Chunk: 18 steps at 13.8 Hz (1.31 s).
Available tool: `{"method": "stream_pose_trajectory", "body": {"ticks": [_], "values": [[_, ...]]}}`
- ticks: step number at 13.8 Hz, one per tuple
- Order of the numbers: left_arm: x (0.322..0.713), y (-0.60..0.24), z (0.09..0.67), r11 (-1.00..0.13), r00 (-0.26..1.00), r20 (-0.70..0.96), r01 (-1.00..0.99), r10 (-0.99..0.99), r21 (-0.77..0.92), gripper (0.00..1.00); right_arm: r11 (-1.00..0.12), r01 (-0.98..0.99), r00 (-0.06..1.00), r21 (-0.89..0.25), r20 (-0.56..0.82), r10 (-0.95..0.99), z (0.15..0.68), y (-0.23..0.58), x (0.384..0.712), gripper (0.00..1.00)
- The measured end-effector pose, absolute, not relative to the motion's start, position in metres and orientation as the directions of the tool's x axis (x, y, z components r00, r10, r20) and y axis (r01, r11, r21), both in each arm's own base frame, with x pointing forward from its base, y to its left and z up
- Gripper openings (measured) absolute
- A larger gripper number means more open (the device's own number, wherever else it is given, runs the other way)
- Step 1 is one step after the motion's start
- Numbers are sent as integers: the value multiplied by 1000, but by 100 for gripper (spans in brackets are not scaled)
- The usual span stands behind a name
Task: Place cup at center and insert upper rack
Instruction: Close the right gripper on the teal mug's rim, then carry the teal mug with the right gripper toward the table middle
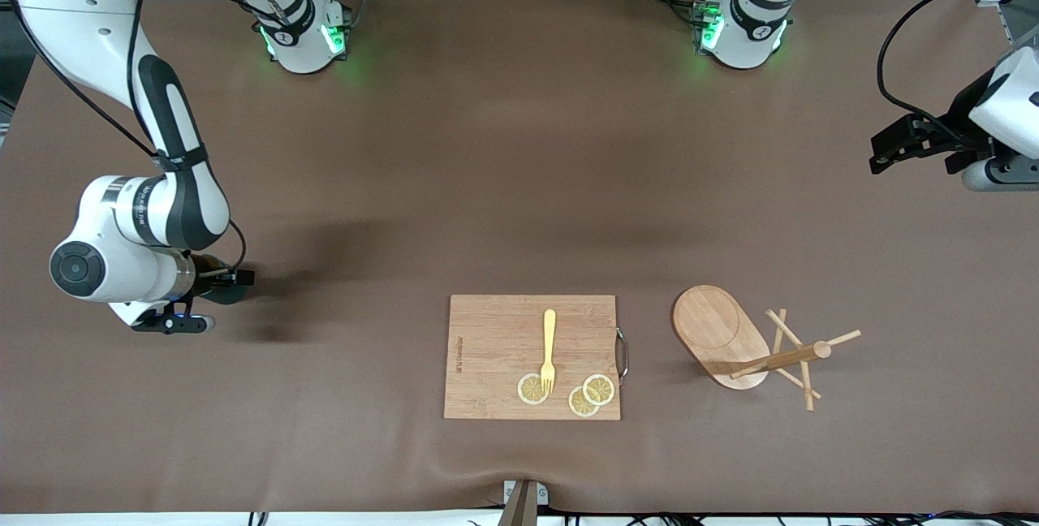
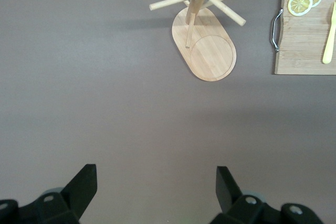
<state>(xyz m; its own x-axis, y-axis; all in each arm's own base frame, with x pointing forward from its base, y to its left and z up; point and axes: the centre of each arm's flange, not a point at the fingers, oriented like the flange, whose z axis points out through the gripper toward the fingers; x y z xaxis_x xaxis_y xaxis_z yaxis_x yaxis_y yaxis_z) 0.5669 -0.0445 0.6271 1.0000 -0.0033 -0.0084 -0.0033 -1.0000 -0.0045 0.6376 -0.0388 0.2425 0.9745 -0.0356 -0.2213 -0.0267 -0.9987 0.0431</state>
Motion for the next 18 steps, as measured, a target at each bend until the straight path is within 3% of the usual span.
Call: {"method": "stream_pose_trajectory", "body": {"ticks": [2, 6, 8, 14, 18], "values": [[567, -45, 627, -1000, 1000, -7, -5, -5, -4, 100, -999, -27, 973, 43, -230, -36, 240, -39, 637, 76], [569, -47, 625, -1000, 1000, -5, -7, -7, -4, 100, -999, -27, 962, 41, -270, -37, 237, -39, 631, 25], [569, -46, 625, -1000, 1000, -4, -6, -6, -4, 100, -999, -27, 961, 41, -275, -37, 238, -38, 631, 5], [569, -46, 625, -1000, 1000, -4, -6, -6, -4, 100, -999, -17, 963, 29, -270, -24, 243, -23, 635, 5], [569, -46, 625, -1000, 1000, -4, -6, -6, -4, 100, -997, -78, 963, -3, -258, -74, 249, 50, 637, 5]]}}
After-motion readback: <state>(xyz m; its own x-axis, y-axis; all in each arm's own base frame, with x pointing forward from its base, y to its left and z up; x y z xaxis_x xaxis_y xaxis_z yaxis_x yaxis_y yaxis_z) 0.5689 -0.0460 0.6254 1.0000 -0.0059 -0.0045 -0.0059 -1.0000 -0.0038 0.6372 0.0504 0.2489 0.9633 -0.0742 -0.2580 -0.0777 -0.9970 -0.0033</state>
